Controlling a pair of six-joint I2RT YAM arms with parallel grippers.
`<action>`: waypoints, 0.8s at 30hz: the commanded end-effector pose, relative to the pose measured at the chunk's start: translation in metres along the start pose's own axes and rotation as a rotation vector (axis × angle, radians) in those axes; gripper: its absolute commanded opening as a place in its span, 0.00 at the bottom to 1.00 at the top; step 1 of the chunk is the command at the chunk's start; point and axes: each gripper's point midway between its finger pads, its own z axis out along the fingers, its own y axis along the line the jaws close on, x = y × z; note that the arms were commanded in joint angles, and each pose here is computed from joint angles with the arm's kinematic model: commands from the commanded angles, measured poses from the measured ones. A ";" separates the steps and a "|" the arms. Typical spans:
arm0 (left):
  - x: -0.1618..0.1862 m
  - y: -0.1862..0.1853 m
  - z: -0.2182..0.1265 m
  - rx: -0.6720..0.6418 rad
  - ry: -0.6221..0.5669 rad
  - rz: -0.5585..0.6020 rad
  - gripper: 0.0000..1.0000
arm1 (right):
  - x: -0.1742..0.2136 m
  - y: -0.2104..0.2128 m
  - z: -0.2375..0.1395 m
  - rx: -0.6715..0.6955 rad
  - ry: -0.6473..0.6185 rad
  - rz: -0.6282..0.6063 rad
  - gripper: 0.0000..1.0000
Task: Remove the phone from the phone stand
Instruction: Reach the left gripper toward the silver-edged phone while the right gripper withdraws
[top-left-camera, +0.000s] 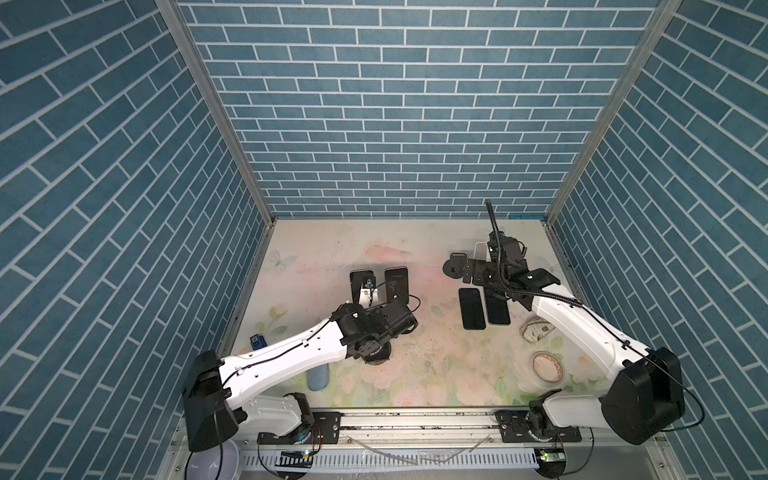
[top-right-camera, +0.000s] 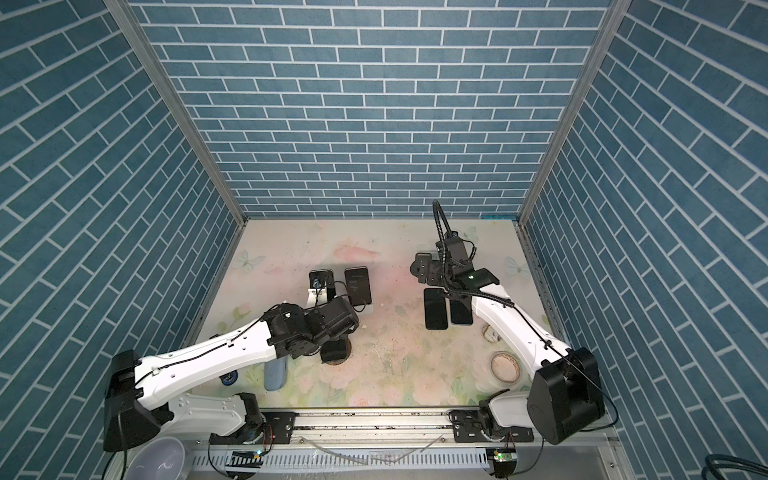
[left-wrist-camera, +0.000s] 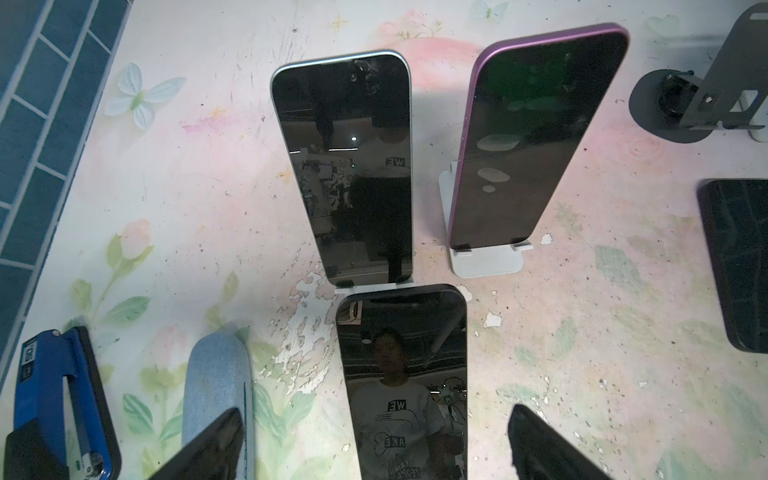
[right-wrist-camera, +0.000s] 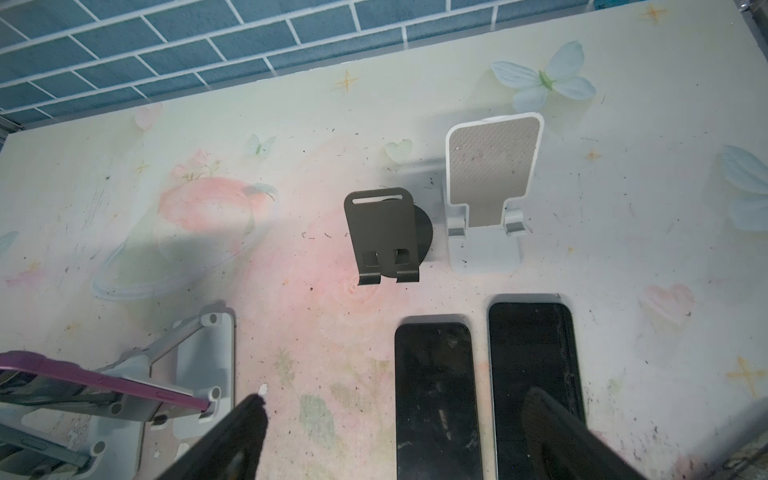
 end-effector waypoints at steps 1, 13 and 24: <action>0.005 -0.002 0.007 -0.014 -0.001 -0.025 1.00 | 0.006 -0.008 -0.008 0.013 -0.010 0.004 0.97; 0.008 -0.010 0.017 -0.032 0.006 -0.052 1.00 | 0.009 -0.011 -0.019 0.015 -0.004 -0.030 0.97; 0.008 -0.016 0.019 -0.060 0.032 -0.019 1.00 | 0.008 -0.007 -0.016 -0.003 -0.008 -0.020 0.97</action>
